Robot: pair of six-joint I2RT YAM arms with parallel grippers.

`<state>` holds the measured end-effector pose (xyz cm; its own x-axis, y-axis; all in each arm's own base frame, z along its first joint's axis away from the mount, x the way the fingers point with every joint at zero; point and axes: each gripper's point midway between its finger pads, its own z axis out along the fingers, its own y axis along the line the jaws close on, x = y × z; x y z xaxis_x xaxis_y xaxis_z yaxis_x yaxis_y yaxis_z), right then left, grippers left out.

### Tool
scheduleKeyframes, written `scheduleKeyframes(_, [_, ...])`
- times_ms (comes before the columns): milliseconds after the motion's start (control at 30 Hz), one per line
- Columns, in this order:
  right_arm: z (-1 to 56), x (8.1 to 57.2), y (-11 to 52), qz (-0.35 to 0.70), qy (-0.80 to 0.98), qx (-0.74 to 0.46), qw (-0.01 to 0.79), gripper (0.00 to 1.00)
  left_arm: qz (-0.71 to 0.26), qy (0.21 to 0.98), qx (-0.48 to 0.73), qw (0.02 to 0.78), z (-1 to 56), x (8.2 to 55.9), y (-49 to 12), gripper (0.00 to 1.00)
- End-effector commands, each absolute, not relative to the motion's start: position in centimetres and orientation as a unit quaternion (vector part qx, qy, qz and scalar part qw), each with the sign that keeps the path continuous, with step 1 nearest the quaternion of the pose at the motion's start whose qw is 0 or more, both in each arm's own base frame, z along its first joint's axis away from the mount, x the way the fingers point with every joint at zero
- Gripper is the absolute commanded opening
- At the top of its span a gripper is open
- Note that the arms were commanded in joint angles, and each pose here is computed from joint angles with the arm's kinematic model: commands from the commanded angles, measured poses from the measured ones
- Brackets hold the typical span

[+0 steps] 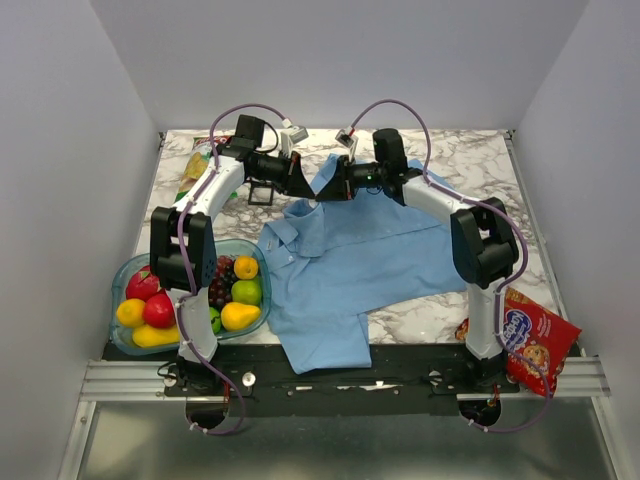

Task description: Remove the brooch from the garment

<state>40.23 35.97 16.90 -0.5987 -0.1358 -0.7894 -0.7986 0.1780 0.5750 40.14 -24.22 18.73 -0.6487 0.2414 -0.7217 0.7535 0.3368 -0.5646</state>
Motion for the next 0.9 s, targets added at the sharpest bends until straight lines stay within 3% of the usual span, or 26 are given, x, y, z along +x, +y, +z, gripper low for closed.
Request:
scheduleKeyframes(0, [15.0,40.9,36.6,0.518,0.724,-0.338,0.305,0.17,-0.496,0.761,0.320,0.271,20.2,39.8,-24.9,0.00])
scheduleKeyframes(267, [14.2,41.5,36.3,0.480,0.743,-0.343,0.317,0.12,-0.508,0.762,0.305,0.261,20.0,39.6,-25.1,0.00])
scheduleKeyframes(500, [19.3,39.6,35.7,0.531,0.681,-0.386,0.325,0.35,-0.477,0.774,0.323,0.264,19.1,39.6,-24.3,0.00])
scheduleKeyframes(667, [22.4,39.7,32.9,0.535,0.667,-0.387,0.344,0.40,-0.446,0.781,0.346,0.268,18.5,39.5,-23.5,0.00])
scheduleKeyframes(867, [21.5,40.1,30.6,0.494,0.686,-0.390,0.365,0.42,-0.408,0.786,0.352,0.302,19.0,40.5,-23.0,0.00])
